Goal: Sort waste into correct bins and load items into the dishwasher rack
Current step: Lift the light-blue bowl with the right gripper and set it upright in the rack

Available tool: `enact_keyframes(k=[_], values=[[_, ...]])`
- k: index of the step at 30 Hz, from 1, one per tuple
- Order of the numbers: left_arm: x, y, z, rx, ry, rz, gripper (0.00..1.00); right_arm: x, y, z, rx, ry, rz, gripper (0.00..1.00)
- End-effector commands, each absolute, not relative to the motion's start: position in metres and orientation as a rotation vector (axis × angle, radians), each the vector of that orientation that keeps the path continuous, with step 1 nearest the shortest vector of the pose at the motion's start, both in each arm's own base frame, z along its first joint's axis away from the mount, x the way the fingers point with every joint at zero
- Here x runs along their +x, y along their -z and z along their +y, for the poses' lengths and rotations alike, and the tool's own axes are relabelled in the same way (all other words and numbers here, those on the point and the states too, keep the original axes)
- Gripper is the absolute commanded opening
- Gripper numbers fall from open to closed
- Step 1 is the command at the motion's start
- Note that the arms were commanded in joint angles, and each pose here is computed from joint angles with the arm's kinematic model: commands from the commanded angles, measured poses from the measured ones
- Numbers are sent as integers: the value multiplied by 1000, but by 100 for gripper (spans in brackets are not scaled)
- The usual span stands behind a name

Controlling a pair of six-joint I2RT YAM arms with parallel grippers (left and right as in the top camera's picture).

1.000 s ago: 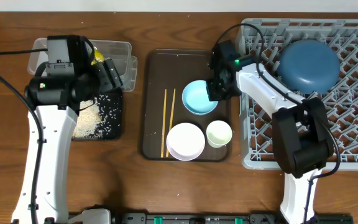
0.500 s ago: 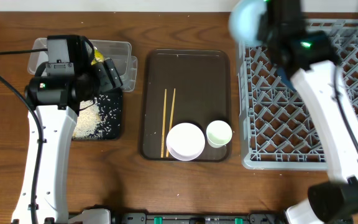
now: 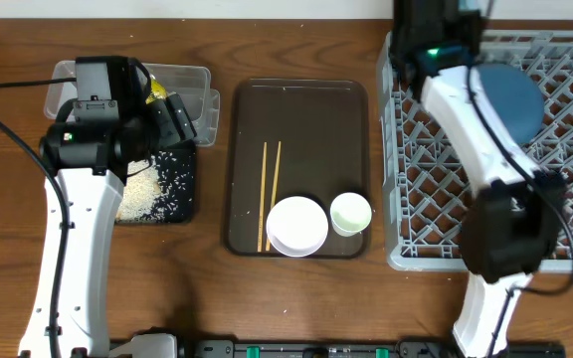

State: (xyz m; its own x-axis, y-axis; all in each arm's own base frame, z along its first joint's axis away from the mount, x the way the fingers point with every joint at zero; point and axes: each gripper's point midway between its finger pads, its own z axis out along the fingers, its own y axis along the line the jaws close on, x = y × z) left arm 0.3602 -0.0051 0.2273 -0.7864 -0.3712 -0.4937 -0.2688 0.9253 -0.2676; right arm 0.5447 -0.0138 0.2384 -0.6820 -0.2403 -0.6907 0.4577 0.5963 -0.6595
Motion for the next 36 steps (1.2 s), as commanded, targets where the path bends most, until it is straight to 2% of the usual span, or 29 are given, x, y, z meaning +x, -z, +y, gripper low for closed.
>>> enact_keyframes(k=[1, 14, 36], values=[[361, -224, -3, -462, 235, 2532, 87, 539, -233, -24, 169, 1300, 2018, 1], [361, -224, -3, -462, 236, 2532, 87, 542, -180, 13, -48, 1283, 2140, 1], [361, -224, -3, -462, 235, 2532, 87, 540, -169, -11, 10, 1327, 2162, 1]])
